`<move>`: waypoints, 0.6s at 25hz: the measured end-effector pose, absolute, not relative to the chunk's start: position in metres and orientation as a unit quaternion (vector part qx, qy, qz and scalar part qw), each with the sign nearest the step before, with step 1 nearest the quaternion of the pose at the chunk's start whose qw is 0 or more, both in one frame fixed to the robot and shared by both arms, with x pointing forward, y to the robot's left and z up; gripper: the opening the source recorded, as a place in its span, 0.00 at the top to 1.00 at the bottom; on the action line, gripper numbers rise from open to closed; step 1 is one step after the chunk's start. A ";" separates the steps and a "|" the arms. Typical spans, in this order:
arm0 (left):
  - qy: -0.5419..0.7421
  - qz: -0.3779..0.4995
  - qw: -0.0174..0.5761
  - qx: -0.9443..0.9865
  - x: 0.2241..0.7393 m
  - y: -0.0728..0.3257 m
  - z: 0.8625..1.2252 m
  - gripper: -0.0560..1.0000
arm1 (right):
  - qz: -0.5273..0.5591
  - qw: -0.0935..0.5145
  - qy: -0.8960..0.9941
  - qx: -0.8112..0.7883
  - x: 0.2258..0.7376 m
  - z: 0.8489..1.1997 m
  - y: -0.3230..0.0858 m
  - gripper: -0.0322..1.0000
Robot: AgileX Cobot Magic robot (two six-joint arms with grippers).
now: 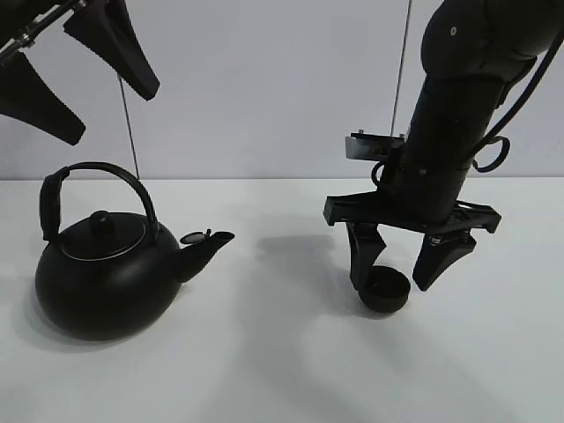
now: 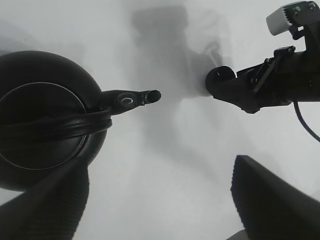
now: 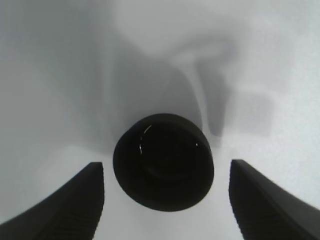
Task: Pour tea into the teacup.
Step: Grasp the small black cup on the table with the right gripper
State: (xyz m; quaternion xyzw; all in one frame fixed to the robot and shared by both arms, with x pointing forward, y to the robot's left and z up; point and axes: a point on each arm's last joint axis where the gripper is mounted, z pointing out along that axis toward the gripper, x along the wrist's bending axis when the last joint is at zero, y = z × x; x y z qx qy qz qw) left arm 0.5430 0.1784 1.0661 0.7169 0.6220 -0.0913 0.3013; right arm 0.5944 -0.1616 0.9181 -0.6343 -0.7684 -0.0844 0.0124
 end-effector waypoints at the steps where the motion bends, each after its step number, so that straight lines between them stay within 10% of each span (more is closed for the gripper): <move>1: 0.622 -0.091 0.301 0.717 0.543 0.178 1.066 0.41 | -0.085 0.012 -0.768 -0.634 0.594 0.918 -0.162 0.50; 15: 0.622 -0.091 0.301 0.717 0.543 0.178 1.066 0.41 | -0.099 0.011 -0.762 -0.639 0.596 0.919 -0.160 0.50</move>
